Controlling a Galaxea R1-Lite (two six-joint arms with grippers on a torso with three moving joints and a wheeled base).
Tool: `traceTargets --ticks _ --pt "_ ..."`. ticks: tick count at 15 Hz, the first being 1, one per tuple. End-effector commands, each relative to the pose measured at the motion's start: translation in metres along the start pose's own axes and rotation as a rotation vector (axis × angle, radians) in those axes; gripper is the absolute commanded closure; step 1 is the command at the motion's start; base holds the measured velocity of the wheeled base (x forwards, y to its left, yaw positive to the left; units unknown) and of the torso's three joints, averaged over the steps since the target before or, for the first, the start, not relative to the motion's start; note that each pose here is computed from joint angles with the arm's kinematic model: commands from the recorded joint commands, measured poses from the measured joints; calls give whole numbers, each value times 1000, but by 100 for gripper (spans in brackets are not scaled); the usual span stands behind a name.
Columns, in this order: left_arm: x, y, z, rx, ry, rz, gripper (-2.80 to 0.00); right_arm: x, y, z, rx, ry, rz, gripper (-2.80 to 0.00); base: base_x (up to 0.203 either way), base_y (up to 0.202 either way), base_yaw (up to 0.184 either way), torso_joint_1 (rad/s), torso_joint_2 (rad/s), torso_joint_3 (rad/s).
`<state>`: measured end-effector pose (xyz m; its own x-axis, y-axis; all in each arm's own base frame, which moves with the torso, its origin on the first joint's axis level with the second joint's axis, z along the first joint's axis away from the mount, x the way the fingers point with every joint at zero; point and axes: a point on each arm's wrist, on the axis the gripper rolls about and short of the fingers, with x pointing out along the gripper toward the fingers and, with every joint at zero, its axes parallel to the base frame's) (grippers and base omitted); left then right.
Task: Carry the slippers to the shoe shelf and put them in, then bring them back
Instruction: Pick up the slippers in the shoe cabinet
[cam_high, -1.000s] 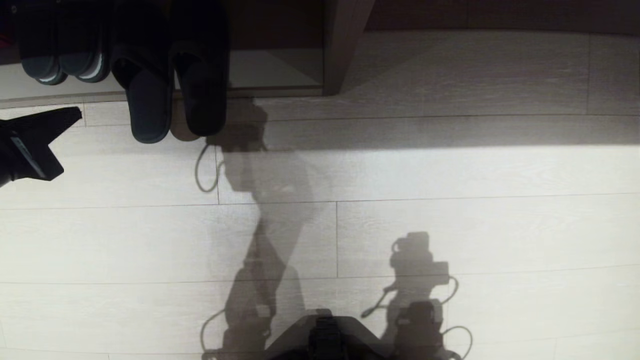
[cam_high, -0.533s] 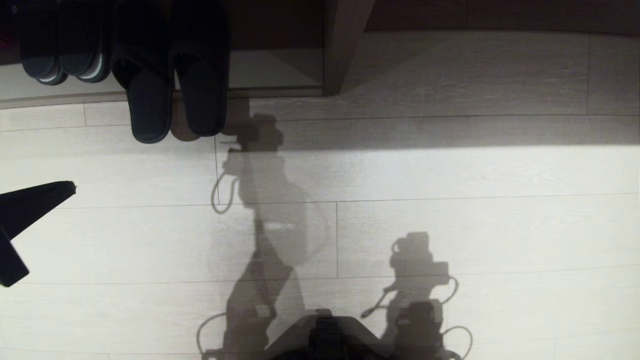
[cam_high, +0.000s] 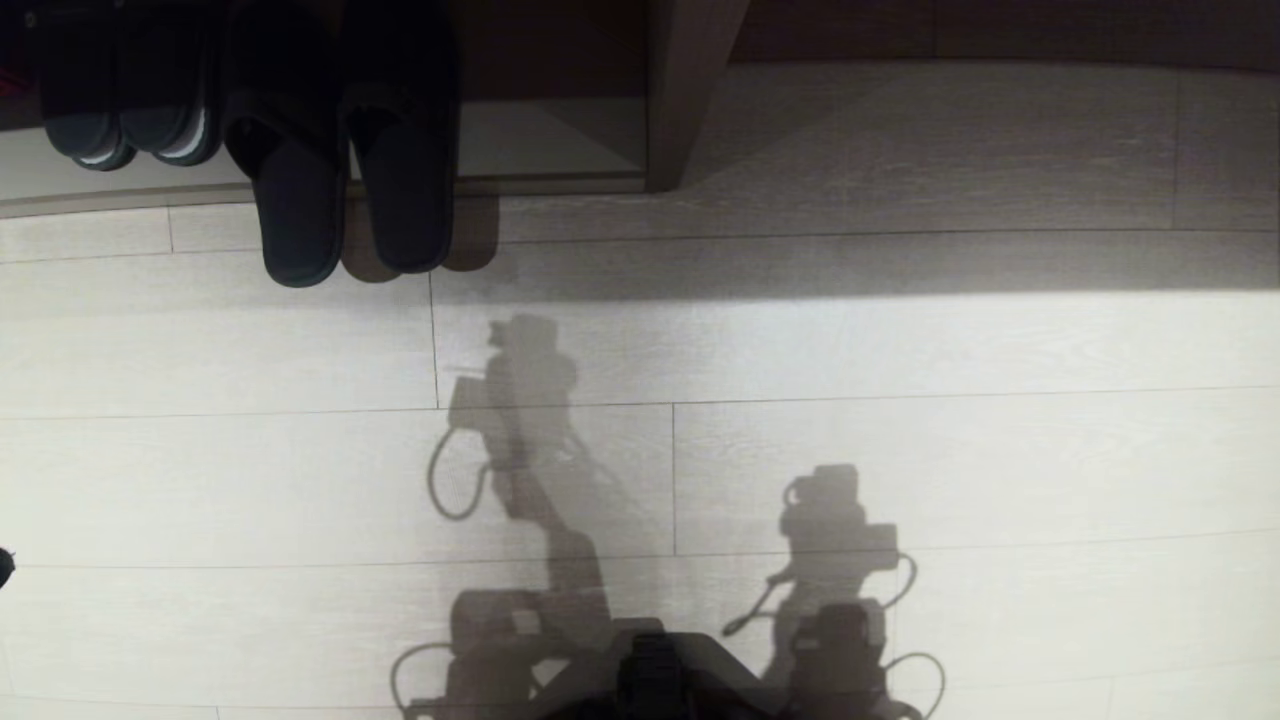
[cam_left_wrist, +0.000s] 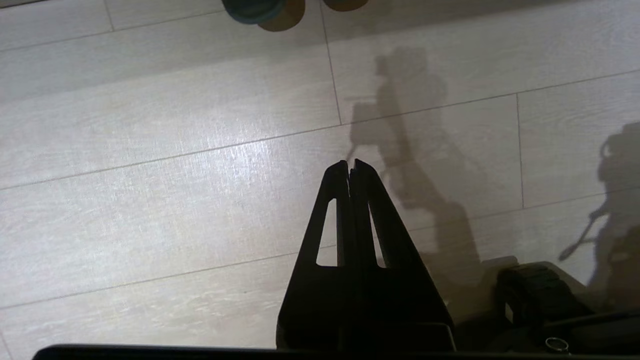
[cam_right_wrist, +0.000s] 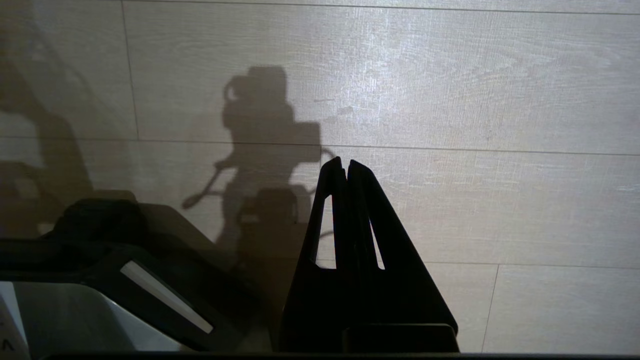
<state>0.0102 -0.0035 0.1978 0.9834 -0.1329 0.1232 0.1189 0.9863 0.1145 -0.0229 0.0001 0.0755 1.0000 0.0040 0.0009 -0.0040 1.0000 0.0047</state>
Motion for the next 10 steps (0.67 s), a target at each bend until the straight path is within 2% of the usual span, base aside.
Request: traceTargets --ticks 1,5,7,8,10 --pt "-23 -6 -21 10 -66 40 0 0 0 0 0 -1 1 0 0 0 0 0 0 0" --pt "-31 -7 -44 12 -48 109 0 0 0 0 0 -1 1 0 0 0 0 0 0 0" --pt "-34 -8 -72 9 6 174 0 0 0 0 0 -1 1 0 0 0 0 0 0 0" --pt "-37 -8 -80 10 8 194 0 0 0 0 0 -1 2 0 0 0 0 0 0 0" --pt "-39 -10 -96 16 38 200 0 0 0 0 0 -1 1 0 0 0 0 0 0 0"
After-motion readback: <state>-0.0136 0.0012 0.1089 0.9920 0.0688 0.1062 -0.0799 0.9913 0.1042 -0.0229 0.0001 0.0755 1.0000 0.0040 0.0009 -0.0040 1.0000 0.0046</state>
